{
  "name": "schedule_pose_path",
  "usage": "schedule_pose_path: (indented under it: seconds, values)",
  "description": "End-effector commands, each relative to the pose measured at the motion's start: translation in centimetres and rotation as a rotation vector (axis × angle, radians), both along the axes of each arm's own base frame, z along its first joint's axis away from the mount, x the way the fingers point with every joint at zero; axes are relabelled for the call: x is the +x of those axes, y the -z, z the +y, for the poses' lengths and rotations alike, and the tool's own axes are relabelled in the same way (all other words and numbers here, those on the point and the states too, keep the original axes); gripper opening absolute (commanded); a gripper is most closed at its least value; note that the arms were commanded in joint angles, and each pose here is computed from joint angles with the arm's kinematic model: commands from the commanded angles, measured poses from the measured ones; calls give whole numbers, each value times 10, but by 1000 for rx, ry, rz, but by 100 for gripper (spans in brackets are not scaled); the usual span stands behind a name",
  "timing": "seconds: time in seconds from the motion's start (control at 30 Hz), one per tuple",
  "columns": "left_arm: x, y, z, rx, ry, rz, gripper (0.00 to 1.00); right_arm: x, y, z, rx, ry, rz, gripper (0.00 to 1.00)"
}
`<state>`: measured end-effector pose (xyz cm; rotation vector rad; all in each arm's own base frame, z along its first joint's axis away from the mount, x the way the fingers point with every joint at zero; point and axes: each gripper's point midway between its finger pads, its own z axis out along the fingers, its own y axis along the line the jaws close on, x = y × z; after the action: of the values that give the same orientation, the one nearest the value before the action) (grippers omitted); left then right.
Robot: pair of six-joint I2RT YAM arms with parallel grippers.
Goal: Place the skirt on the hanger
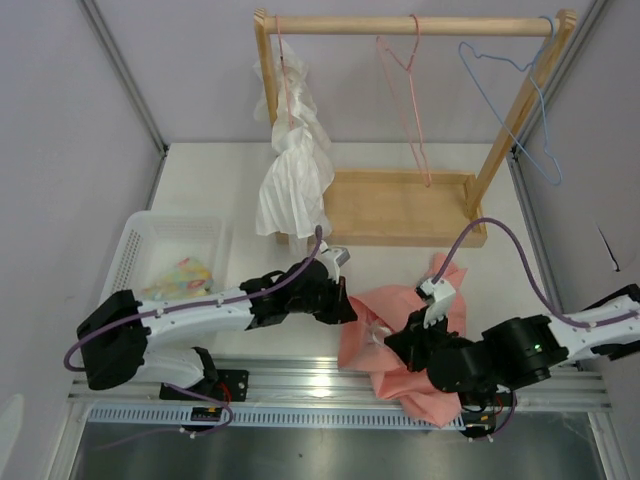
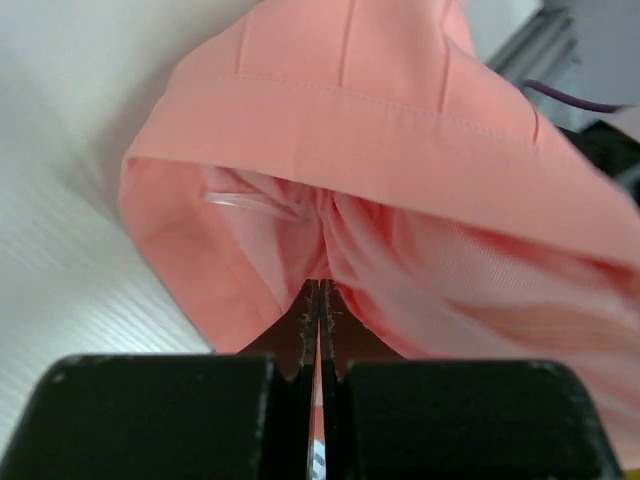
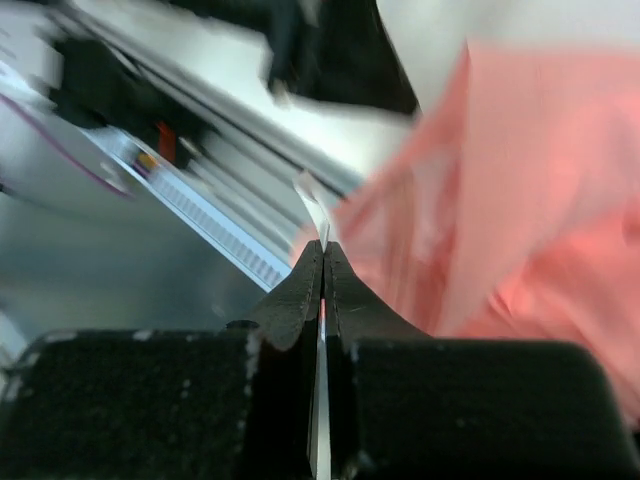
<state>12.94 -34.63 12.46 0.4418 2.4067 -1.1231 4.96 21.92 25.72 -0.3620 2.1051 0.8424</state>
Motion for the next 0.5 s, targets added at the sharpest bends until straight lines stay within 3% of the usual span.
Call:
schedule_pose_path:
  seconds: [0.0, 0.23, 0.33, 0.47]
  values:
    - [17, 16, -4, 51, -53, -41, 0, -8, 56, -33, -99, 151, 166, 0]
    - [23, 49, -23, 109, -36, -34, 0, -17, 104, -75, -291, 261, 242, 0]
    - [27, 46, -27, 100, -43, -49, 0, -19, 106, -78, -262, 266, 280, 0]
    - [42, 44, -25, 146, -77, -111, 10, -16, 95, -77, -205, 259, 294, 0]
